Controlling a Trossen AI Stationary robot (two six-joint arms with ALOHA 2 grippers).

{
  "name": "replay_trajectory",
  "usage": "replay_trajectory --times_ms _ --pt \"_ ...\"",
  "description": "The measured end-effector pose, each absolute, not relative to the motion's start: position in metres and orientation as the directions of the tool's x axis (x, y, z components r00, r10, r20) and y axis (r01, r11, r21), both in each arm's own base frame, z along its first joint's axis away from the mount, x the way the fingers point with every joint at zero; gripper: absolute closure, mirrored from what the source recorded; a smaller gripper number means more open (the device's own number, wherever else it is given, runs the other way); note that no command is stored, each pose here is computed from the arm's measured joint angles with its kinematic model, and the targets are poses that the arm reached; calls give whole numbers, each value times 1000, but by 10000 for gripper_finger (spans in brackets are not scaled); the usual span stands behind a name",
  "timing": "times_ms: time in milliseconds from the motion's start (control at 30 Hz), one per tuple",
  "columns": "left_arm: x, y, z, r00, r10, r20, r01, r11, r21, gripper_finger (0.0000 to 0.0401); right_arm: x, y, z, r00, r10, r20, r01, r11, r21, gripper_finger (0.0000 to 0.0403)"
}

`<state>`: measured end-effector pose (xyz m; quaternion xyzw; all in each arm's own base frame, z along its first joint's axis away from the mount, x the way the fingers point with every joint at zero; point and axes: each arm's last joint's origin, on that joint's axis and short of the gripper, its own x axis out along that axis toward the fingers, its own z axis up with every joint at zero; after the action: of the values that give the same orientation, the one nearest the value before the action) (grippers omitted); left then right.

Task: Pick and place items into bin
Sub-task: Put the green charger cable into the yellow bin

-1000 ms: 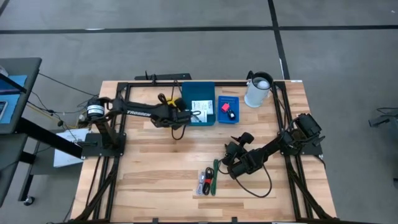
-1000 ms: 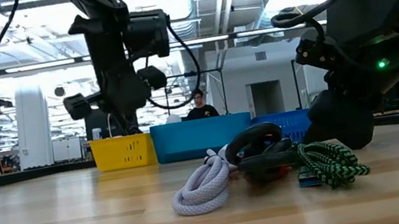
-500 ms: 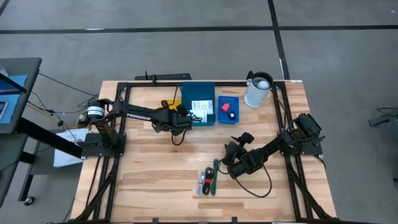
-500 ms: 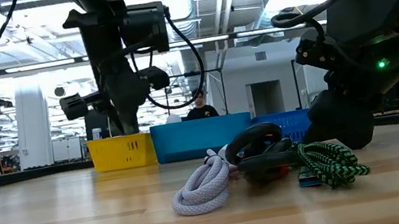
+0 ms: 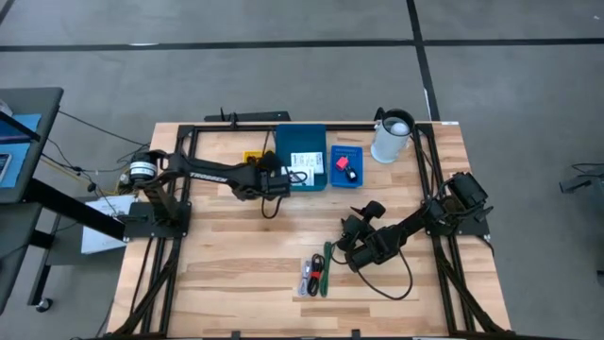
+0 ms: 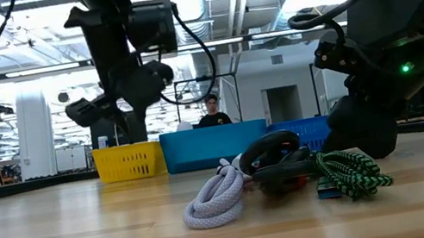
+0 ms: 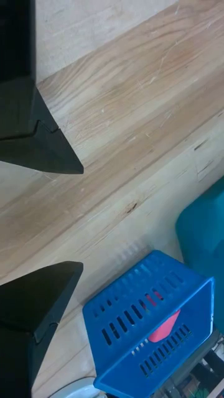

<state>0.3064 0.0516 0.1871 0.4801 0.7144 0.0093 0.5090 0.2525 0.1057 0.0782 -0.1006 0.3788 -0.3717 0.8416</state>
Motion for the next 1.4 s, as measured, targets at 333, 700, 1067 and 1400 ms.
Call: replay_trajectory --times_ms 333,700,1067,1400 --pt "273 35 256 232 447 -864 287 817 500 246 253 105 78 438 -702 -562 551 703 -449 164" --pt "211 25 331 770 -199 -606 188 979 -82 246 268 106 84 445 -666 -598 571 726 -384 164" --pt "181 10 297 857 -302 -417 251 952 -173 246 301 125 110 492 -470 -733 399 870 -290 164" --pt "168 8 256 935 -293 -200 234 933 -273 246 322 125 148 359 -364 -860 154 931 -330 164"
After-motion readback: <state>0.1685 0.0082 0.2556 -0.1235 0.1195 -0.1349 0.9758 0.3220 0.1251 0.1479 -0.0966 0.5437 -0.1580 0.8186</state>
